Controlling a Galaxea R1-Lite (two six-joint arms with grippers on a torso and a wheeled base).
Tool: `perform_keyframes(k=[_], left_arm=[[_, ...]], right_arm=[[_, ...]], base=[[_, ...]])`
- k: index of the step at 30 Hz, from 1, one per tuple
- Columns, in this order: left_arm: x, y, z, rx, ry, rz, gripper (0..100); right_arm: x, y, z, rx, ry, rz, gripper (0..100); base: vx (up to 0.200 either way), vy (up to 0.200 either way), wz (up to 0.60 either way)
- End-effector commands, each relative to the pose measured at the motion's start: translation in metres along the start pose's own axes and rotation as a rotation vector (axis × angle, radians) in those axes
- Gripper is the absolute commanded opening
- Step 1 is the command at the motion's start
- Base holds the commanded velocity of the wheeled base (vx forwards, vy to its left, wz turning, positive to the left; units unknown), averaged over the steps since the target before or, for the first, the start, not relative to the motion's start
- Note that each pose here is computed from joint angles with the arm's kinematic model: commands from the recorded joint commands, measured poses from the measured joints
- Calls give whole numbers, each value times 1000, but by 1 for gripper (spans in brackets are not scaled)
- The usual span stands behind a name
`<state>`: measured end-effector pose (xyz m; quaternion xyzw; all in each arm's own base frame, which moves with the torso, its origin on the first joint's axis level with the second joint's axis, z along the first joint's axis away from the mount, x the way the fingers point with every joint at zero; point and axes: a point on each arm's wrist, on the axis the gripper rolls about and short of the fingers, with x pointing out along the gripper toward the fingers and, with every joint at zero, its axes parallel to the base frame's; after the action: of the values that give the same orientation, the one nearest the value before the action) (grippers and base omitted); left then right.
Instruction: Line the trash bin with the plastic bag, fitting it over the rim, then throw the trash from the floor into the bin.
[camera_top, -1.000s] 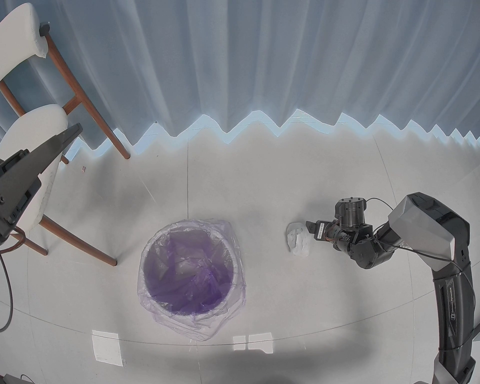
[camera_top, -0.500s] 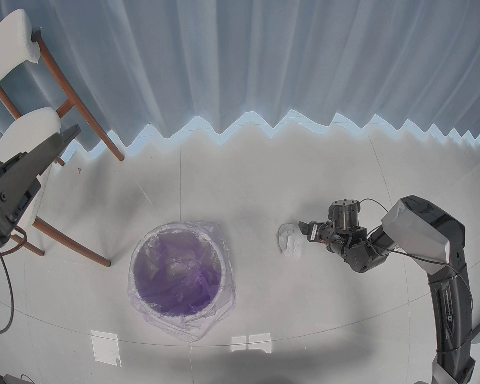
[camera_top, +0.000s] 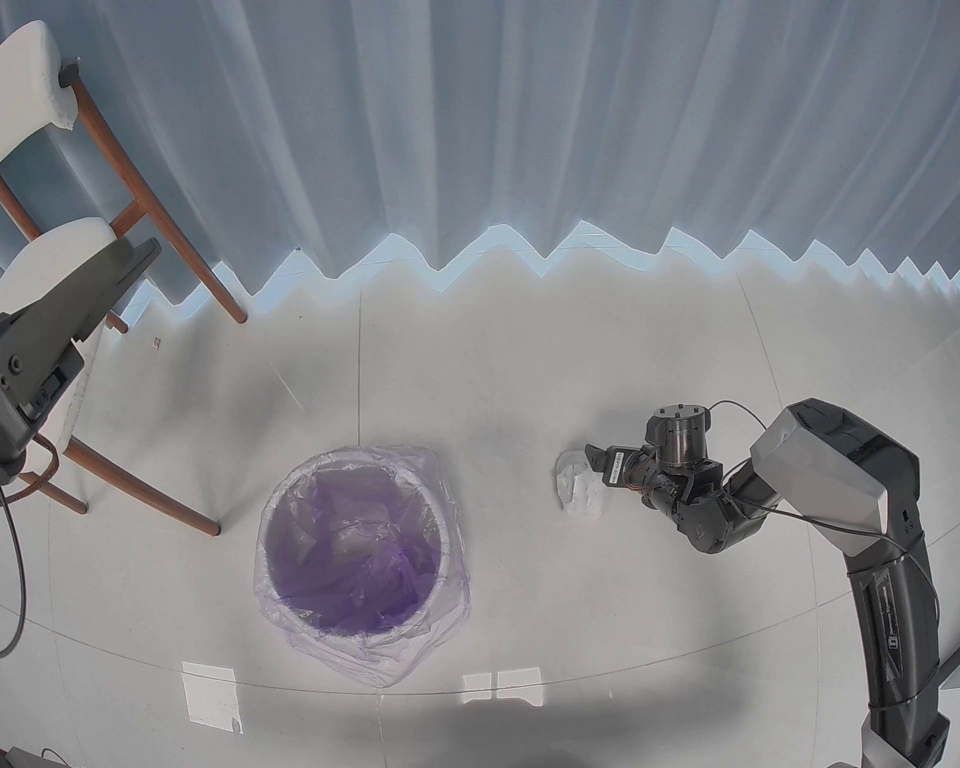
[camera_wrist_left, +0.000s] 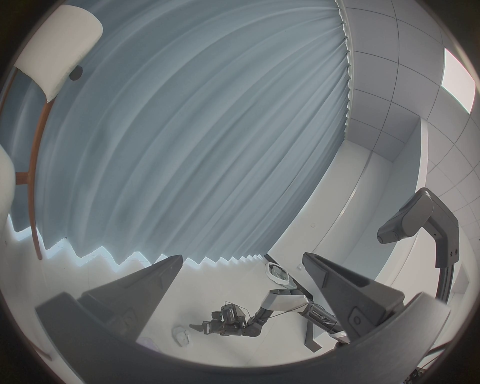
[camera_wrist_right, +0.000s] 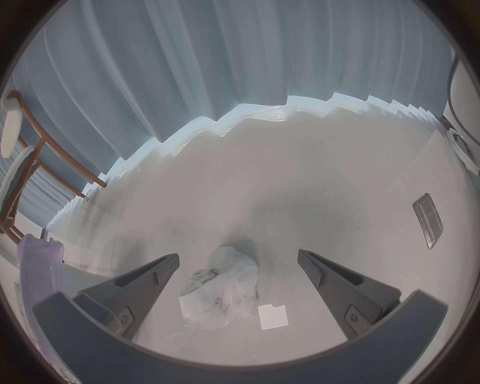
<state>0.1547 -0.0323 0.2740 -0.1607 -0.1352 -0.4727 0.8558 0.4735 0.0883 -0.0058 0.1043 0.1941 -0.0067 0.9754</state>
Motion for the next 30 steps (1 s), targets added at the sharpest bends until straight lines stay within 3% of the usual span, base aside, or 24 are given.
perform_keyframes(k=[1, 12, 24, 30], left_arm=[[1, 0, -3, -11, 3, -2, 100], [1, -3, -3, -14, 3, -14, 100], [2, -3, -5, -20, 7, -21, 100], [0, -4, -9, -21, 18, -26, 100]], right_arm=[[0, 1, 0, 4, -1, 3, 100], [0, 1, 1, 6, -3, 2, 100], [1, 3, 2, 0, -5, 17, 100], [5, 14, 7, -23, -19, 68, 100]], base=[[0, 0, 0], [0, 0, 0], [-200, 0, 0], [0, 0, 0]])
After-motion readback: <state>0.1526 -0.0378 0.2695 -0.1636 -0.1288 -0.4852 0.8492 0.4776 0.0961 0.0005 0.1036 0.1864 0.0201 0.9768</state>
